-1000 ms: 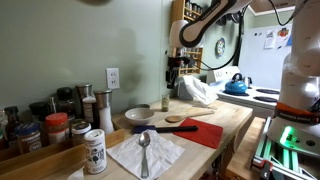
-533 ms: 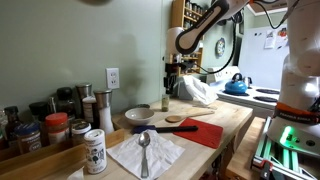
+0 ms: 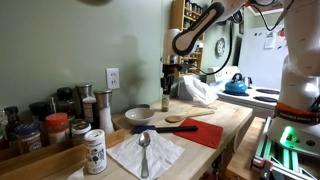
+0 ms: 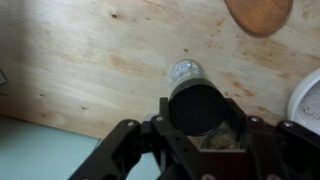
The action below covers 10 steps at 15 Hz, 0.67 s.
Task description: Remove the glass container from the black lid, put it on the table and then put the black lid on the container
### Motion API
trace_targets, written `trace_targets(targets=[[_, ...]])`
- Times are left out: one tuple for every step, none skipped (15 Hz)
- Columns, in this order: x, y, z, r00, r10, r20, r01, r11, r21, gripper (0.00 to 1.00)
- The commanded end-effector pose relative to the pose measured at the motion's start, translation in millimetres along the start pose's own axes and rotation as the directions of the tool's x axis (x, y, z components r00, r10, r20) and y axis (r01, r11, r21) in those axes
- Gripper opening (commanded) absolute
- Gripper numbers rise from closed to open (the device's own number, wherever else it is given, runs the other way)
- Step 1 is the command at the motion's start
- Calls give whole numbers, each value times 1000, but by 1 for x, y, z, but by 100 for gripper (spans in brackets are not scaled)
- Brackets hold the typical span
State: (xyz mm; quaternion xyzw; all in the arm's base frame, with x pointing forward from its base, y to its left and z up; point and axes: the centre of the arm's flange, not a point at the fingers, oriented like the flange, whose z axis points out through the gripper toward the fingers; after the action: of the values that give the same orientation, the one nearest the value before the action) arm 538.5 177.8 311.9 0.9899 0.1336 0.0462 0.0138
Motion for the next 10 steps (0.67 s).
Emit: trace_targets(targets=[[7,-3,7,1000,21,-4,-21,999,-24,31],[8,-3,8,1000,20,-2,-20,1000,-23,31],[9,-3,8,1000,21,0,-21,999,-24,31],[10,-4,9,1000,22,1,-22,999,-23,31],[11,-4,10,1000,21,1,-21,1000,-20,31],[11,-5,10,1000,21,3,-21,1000,-21,31],[11,-5,10,1000,20,4,-20,1000,-21,31],[11,-6,11,1000,20,6,-20,1000,-20,31],[11,-6,12,1000,18,9,-18,1000,-20,31],[11,-7,12,1000,17,11,-17,1000,-21,31]])
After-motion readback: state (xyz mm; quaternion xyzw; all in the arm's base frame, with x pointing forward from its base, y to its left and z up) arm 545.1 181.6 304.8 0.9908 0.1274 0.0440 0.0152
